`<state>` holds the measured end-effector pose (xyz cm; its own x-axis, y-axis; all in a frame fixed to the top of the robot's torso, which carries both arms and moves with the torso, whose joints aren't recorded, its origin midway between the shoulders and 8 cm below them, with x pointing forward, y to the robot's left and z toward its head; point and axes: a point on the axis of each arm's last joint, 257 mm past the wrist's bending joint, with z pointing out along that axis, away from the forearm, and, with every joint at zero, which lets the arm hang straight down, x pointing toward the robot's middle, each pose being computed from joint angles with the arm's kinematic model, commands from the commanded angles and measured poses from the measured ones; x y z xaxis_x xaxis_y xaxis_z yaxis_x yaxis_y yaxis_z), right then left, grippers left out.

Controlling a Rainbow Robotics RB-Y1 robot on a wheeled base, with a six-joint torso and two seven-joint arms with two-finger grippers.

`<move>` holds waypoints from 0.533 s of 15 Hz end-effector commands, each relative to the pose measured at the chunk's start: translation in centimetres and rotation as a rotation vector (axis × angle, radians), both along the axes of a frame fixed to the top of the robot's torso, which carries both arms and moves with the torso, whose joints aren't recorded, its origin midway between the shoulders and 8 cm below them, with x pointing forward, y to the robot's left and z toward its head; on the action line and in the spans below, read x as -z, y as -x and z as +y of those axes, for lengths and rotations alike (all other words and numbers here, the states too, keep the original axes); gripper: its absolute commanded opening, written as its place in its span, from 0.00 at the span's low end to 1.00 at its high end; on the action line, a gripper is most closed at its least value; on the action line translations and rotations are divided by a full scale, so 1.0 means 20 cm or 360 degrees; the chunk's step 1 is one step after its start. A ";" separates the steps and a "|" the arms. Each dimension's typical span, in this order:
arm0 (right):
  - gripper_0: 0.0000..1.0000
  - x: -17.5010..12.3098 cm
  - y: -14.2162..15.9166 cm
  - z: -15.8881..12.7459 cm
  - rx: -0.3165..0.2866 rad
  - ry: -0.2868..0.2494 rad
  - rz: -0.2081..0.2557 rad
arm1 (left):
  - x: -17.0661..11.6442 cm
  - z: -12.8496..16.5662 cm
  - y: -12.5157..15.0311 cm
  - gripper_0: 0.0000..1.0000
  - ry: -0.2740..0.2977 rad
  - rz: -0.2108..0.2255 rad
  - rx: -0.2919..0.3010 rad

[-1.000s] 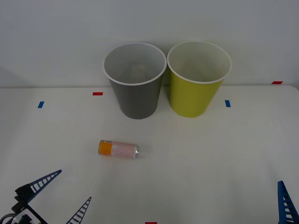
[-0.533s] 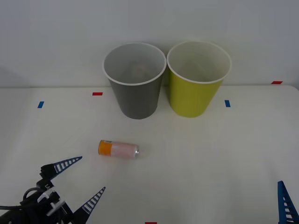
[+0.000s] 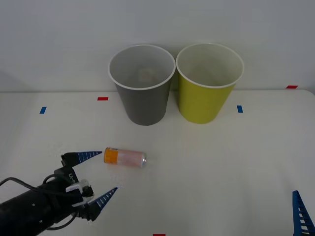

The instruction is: Put cans in the gray bin and PET bottles in the light green bin.

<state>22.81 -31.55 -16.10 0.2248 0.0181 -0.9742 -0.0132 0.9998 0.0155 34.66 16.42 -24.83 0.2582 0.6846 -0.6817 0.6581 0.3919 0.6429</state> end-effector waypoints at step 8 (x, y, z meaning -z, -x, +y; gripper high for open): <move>1.00 0.00 0.00 0.00 0.0000 0.0000 0.0000 | -0.01 -0.17 -0.17 1.00 -0.0548 -0.0305 0.0202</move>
<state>22.81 -31.55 -16.10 0.2248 0.0181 -0.9742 -0.0132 0.9998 0.0155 37.84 13.19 -24.75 0.4521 0.8134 -0.3660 0.5495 0.0692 0.8326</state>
